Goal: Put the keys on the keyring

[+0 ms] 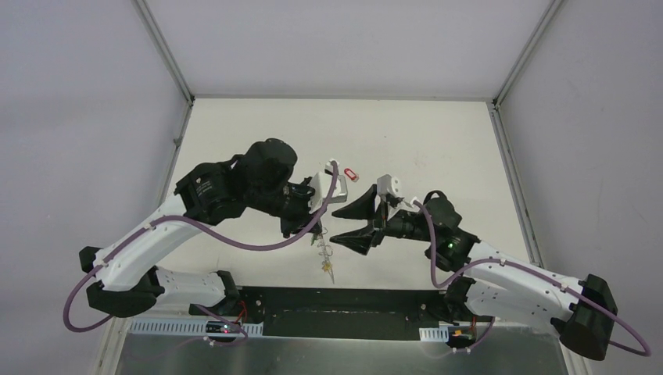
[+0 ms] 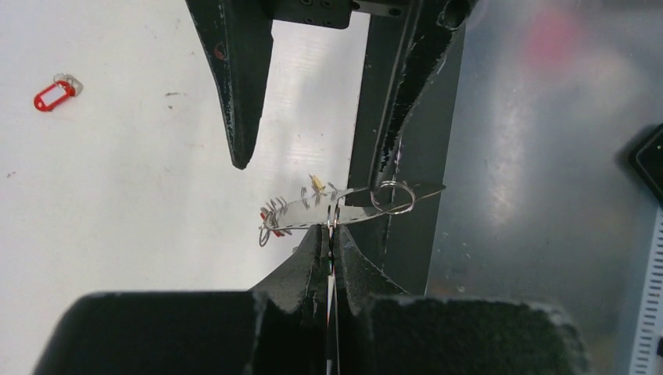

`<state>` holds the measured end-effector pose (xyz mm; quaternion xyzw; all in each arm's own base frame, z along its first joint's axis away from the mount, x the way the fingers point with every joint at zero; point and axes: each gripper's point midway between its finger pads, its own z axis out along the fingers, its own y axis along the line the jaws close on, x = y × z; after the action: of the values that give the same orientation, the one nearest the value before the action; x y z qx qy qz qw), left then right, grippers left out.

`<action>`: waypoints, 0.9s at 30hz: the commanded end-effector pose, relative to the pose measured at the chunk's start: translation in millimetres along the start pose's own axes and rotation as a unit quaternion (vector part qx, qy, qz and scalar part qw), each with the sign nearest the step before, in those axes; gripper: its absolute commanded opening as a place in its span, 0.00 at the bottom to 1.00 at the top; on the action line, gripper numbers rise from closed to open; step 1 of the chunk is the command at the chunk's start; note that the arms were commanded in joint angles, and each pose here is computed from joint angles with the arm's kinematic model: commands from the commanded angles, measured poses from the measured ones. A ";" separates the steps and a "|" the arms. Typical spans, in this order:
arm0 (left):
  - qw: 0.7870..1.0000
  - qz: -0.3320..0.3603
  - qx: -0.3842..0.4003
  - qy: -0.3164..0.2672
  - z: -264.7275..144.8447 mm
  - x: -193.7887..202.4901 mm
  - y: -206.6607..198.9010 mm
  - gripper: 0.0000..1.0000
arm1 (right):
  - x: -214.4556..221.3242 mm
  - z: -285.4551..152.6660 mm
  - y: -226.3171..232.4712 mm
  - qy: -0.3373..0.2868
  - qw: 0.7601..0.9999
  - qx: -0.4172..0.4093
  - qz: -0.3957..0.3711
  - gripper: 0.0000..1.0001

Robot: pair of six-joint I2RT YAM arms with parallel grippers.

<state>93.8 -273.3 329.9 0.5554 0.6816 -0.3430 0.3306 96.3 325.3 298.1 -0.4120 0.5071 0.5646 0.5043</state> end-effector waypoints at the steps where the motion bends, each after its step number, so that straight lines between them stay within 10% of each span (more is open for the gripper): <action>1: 0.998 0.008 -0.001 0.059 -14.3 7.0 -1.4 0.00 | -41.2 11.4 4.3 -0.059 0.998 -0.011 -0.017 0.61; 12: 0.995 0.005 0.001 0.099 -11.2 5.9 3.0 0.00 | -32.8 20.2 11.8 -0.051 0.998 -0.047 -0.009 0.34; 27: 0.997 0.004 0.005 0.073 -8.6 -2.3 0.7 0.00 | -24.7 34.5 18.8 -0.041 0.996 -0.083 0.008 0.28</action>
<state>95.0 -260.1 315.5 0.5856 0.7221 -0.2807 0.2382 90.5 353.1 294.4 -0.4224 0.4916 0.6036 0.4643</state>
